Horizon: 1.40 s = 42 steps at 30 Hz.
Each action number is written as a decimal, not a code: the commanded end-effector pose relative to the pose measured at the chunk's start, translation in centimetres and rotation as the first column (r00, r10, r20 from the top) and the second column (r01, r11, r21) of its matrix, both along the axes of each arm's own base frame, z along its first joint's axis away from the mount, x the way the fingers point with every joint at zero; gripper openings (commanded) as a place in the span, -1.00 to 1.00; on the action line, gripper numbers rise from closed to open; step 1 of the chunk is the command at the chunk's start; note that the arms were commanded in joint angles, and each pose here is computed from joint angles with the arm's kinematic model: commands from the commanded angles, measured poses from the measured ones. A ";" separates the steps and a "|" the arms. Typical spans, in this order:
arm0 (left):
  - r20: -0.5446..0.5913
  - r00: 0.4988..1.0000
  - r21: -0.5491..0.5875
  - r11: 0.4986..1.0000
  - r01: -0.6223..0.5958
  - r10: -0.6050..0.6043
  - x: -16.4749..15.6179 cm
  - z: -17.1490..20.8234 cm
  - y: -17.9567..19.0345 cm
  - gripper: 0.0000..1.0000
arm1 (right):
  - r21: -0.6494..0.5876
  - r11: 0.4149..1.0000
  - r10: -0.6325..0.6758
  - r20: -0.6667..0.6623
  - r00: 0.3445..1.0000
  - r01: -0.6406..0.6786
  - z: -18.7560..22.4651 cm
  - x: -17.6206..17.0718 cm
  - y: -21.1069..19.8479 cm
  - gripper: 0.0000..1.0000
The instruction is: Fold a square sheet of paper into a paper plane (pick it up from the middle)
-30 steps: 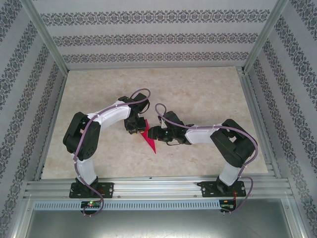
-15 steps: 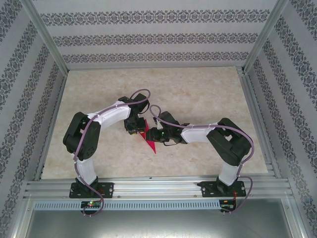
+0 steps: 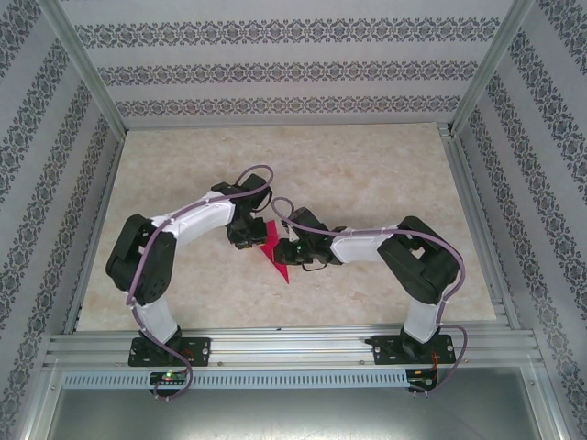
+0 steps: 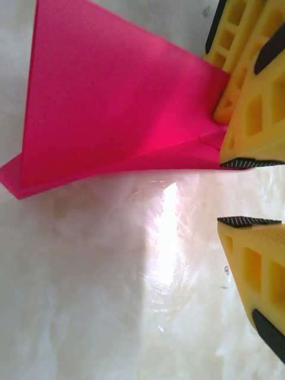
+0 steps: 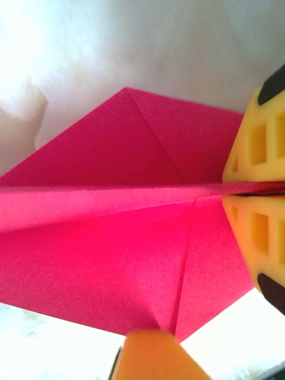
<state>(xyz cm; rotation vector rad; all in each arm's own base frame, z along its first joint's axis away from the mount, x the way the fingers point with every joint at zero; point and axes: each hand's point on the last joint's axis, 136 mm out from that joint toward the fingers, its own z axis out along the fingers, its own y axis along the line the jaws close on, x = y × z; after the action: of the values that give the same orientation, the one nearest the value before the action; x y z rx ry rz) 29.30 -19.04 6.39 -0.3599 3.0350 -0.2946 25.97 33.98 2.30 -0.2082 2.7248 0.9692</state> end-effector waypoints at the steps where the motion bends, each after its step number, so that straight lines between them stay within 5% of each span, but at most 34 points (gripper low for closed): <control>1: 0.161 0.986 -0.061 0.997 -0.039 0.049 1.5 3.4 0.2 -0.32 | -0.065 0.997 -0.025 0.092 0.995 0.031 2.4 1.1 -1.0 -0.85; 7: 0.327 0.934 -0.051 0.990 -0.131 0.141 1.3 6.4 3.3 -0.19 | -0.318 0.934 -0.093 0.221 0.971 0.162 5.5 3.0 -6.7 -0.90; 15: 0.343 0.906 -0.045 0.968 -0.248 0.248 0.2 5.8 7.1 -0.15 | -0.501 0.833 -0.156 0.197 0.968 0.236 5.8 5.4 -9.6 -0.84; 30: 0.348 0.899 -0.051 0.963 -0.264 0.265 0.0 5.4 8.6 -0.07 | -0.503 0.835 -0.210 0.081 0.974 0.222 0.8 6.5 -7.6 -0.79; 42: 0.331 0.904 -0.067 0.963 -0.263 0.270 0.3 4.9 8.3 -0.04 | -0.538 0.817 -0.222 0.038 0.974 0.208 -1.5 5.7 -8.4 -0.48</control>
<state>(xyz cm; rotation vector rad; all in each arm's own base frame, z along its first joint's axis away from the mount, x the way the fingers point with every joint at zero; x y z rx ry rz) 28.98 -10.69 11.10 -0.6430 2.6337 -0.2993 31.97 26.47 2.16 -0.0120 2.8620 0.1521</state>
